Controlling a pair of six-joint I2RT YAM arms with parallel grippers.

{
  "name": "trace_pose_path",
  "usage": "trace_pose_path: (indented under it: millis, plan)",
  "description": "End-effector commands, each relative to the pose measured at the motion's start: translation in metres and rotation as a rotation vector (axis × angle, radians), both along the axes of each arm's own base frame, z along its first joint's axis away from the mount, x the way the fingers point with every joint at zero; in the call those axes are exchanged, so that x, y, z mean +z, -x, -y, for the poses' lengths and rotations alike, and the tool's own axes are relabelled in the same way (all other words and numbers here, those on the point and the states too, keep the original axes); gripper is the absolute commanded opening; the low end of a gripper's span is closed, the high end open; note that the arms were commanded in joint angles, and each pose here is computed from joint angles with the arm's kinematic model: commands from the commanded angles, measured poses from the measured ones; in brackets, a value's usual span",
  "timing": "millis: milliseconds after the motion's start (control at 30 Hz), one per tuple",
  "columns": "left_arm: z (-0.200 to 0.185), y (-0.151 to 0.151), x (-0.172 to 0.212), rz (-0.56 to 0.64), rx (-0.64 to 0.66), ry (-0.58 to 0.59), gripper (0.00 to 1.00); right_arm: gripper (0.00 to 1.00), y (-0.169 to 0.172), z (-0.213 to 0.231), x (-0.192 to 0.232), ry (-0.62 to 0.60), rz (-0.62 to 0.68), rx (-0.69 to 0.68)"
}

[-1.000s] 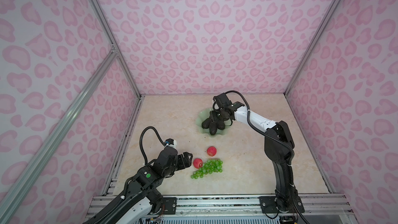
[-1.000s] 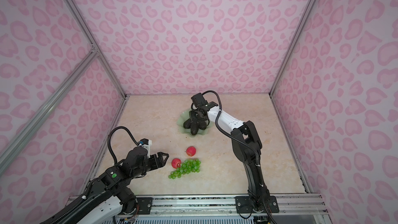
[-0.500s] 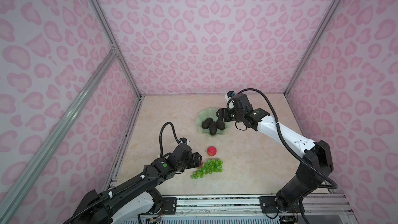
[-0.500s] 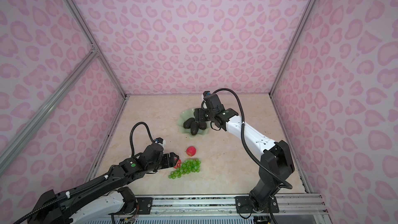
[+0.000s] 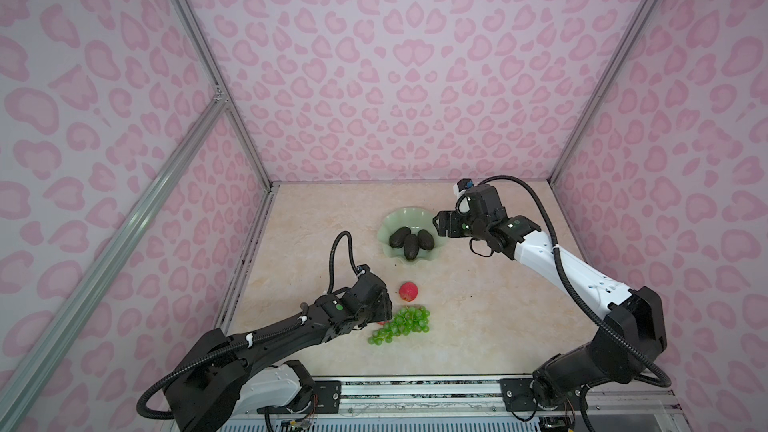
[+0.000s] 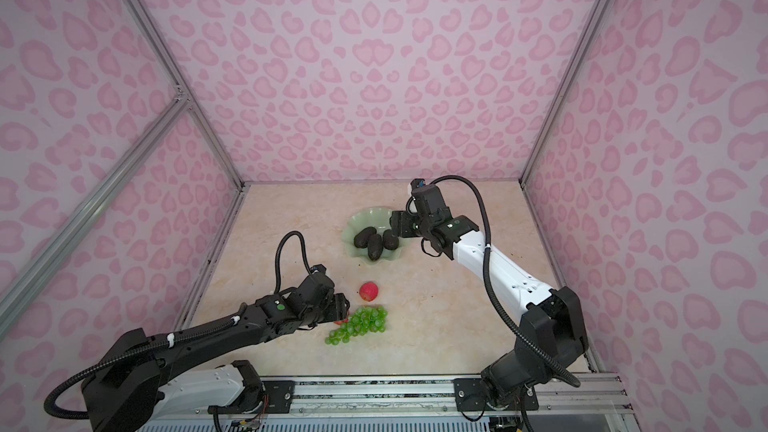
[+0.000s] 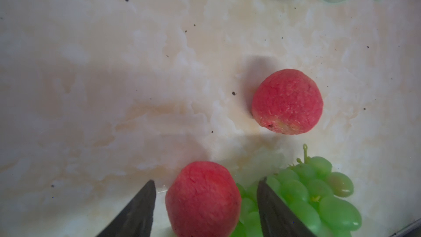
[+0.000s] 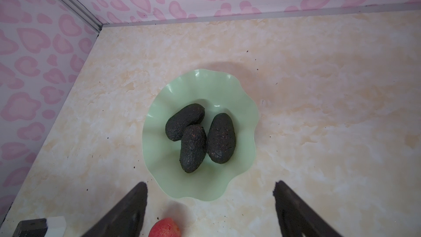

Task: Place and organize the fake fruits in the fruit bowl
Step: 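Grasp the red fruit nearest the left gripper while the right gripper withdraws, then place the red fruit in the bowl with the left gripper and release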

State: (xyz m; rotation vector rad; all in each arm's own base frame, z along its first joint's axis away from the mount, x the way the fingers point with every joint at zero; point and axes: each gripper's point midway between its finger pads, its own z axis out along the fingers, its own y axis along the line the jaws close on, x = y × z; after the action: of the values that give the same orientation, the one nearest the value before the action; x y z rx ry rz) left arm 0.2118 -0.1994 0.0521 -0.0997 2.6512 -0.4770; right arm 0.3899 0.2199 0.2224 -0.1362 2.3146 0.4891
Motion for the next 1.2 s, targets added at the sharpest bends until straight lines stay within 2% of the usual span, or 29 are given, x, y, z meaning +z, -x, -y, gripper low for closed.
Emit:
trace_pose_path:
  millis: [0,200,333,467,700,833,933,1167]
  plan:
    - [-0.002,-0.002,-0.005,-0.012,0.010,-0.028,0.69,0.87,-0.004,-0.004,0.001,-0.033,0.010,0.010]
    - [0.000,0.000,-0.012,-0.033,0.005,-0.035,0.66,0.87,-0.005,0.001,0.002,-0.036,0.015,0.006]
    - [-0.002,-0.002,-0.010,-0.026,0.006,-0.055,0.50,0.87,-0.005,0.008,-0.001,-0.042,0.010,-0.006]
    - [-0.005,-0.005,0.003,0.007,0.003,-0.068,0.42,0.86,-0.004,0.014,-0.006,-0.045,0.002,-0.019]
    - [-0.009,-0.019,0.051,0.128,-0.008,-0.077,0.41,0.86,-0.002,0.021,-0.005,-0.056,0.000,-0.032]
    - [-0.001,-0.049,0.091,0.232,-0.027,-0.074,0.42,0.86,0.000,0.026,-0.005,-0.054,0.000,-0.037]
    - [0.012,-0.079,0.109,0.263,-0.058,-0.085,0.43,0.86,0.005,0.028,-0.010,-0.049,-0.015,-0.037]
    - [0.050,-0.143,0.107,0.259,-0.132,-0.120,0.43,0.85,0.020,0.033,-0.025,-0.046,-0.054,-0.038]
